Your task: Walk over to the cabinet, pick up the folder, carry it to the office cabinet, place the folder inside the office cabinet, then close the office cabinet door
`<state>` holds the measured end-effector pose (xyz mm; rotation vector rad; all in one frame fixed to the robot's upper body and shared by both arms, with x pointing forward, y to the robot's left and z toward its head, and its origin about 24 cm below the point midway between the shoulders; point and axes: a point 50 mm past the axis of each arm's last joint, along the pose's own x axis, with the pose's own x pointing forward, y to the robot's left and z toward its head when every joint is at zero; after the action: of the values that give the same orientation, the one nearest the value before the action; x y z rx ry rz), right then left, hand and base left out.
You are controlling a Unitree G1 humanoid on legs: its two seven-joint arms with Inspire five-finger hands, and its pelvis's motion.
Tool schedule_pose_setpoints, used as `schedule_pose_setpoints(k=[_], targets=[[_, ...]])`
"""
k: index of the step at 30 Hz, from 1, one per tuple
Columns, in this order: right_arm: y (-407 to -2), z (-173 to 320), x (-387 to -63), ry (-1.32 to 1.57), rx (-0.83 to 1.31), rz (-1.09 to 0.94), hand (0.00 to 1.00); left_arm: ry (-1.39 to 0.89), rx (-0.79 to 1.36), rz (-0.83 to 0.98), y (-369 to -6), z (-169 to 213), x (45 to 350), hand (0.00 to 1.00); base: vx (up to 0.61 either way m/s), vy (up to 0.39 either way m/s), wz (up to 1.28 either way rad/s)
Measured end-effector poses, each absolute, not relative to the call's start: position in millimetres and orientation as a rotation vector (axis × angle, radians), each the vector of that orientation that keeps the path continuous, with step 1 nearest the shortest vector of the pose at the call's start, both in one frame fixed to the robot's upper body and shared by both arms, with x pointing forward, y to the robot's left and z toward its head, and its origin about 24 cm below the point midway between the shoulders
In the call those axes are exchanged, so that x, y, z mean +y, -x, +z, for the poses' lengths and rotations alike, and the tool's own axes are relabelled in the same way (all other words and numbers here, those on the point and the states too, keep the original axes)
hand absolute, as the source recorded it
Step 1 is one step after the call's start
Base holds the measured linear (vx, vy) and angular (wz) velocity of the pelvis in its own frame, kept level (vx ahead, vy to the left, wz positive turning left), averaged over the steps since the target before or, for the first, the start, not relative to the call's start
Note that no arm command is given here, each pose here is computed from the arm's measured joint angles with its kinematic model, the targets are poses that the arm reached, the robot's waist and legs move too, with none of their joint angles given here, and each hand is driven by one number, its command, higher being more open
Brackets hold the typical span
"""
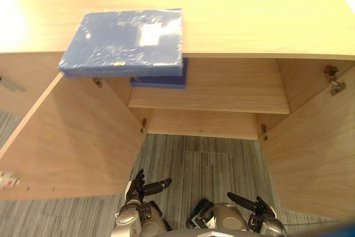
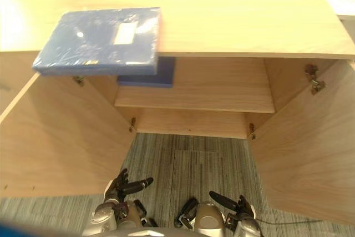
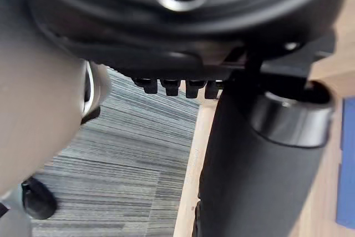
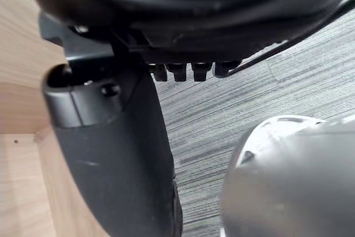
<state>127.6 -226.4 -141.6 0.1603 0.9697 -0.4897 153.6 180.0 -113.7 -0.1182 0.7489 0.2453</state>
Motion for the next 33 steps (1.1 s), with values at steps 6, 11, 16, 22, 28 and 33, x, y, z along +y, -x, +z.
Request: schedule_pose_setpoints(k=[6, 11, 16, 22, 28, 33], targets=[[-131.9, -141.8, -218.6, -0.175, 0.960, -0.479, 1.00, 0.159, 0.768, 0.313, -142.6, -117.8, 183.2, 1.00, 0.19, 0.102, -0.45], [-130.2, -146.0, -198.8, -0.195, 0.983, -0.427, 1.00, 0.143, 0.800, 0.349, -127.9, -121.8, 193.6, 1.00, 0.15, 0.008, 0.14], [-126.9, -149.2, -187.0, -0.156, 1.010, -0.348, 1.00, 0.116, 0.855, 0.356, -107.5, -128.0, 197.3, 1.00, 0.11, -0.035, 0.08], [-130.2, -143.4, -195.8, -0.074, 0.972, -0.310, 1.00, 0.117, 0.852, 0.359, -107.9, -127.4, 198.7, 1.00, 0.06, -0.031, 0.30], [-119.9, -149.2, -192.7, -0.050, 1.025, -0.274, 1.00, 0.237, 0.793, 0.441, -101.9, -118.8, 194.9, 1.00, 0.03, -0.247, 0.28], [-109.7, -151.9, -198.9, -0.018, 1.058, -0.266, 1.00, 0.444, 0.704, 0.565, -101.7, -110.6, 195.3, 1.00, 0.09, -0.115, 0.13]])
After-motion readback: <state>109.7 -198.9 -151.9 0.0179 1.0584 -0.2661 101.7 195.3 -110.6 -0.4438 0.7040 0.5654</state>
